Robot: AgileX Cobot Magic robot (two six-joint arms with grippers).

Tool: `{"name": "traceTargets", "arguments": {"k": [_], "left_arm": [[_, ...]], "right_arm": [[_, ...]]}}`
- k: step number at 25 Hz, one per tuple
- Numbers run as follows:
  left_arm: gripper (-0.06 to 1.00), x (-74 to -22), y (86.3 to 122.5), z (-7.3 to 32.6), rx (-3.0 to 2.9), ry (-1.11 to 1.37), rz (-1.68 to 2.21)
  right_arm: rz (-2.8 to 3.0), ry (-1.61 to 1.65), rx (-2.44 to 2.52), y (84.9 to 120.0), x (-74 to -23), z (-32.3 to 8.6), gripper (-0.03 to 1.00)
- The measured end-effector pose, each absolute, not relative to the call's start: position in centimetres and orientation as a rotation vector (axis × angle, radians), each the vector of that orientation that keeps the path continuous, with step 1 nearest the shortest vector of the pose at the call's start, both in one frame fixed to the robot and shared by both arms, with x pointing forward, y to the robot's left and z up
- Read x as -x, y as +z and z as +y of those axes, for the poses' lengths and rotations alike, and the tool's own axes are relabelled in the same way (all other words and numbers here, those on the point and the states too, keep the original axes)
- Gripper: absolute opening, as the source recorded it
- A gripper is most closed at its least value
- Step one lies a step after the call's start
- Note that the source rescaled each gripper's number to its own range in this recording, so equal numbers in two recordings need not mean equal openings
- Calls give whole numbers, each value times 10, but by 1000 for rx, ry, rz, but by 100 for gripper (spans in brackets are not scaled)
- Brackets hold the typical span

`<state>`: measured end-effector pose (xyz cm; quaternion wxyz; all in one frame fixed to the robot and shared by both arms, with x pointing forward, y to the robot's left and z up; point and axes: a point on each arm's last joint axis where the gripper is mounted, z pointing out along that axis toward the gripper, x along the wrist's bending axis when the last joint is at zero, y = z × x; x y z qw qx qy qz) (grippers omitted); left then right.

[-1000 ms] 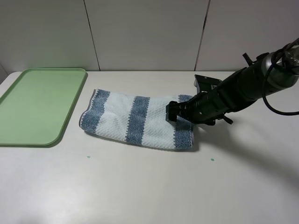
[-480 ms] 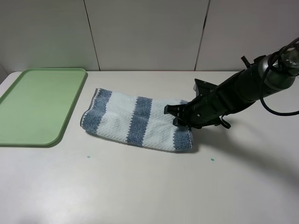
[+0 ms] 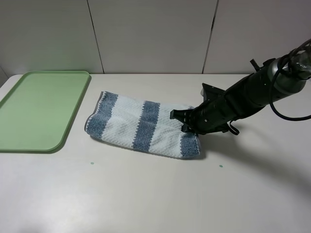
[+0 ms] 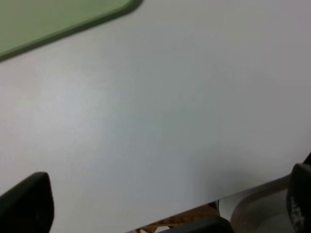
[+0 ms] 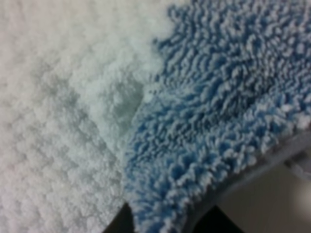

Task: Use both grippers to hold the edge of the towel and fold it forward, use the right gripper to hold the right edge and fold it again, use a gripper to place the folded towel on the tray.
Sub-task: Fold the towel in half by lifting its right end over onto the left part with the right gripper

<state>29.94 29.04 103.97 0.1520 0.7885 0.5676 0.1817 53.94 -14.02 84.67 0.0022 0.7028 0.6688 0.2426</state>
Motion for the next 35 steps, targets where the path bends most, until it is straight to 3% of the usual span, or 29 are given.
{"name": "traceTargets", "arguments": {"k": [35], "left_arm": [[95,-299,1040,290,-2263,521,1629]], "right_arm": [[2241,763,-2085,879,-533,-183,6]]}}
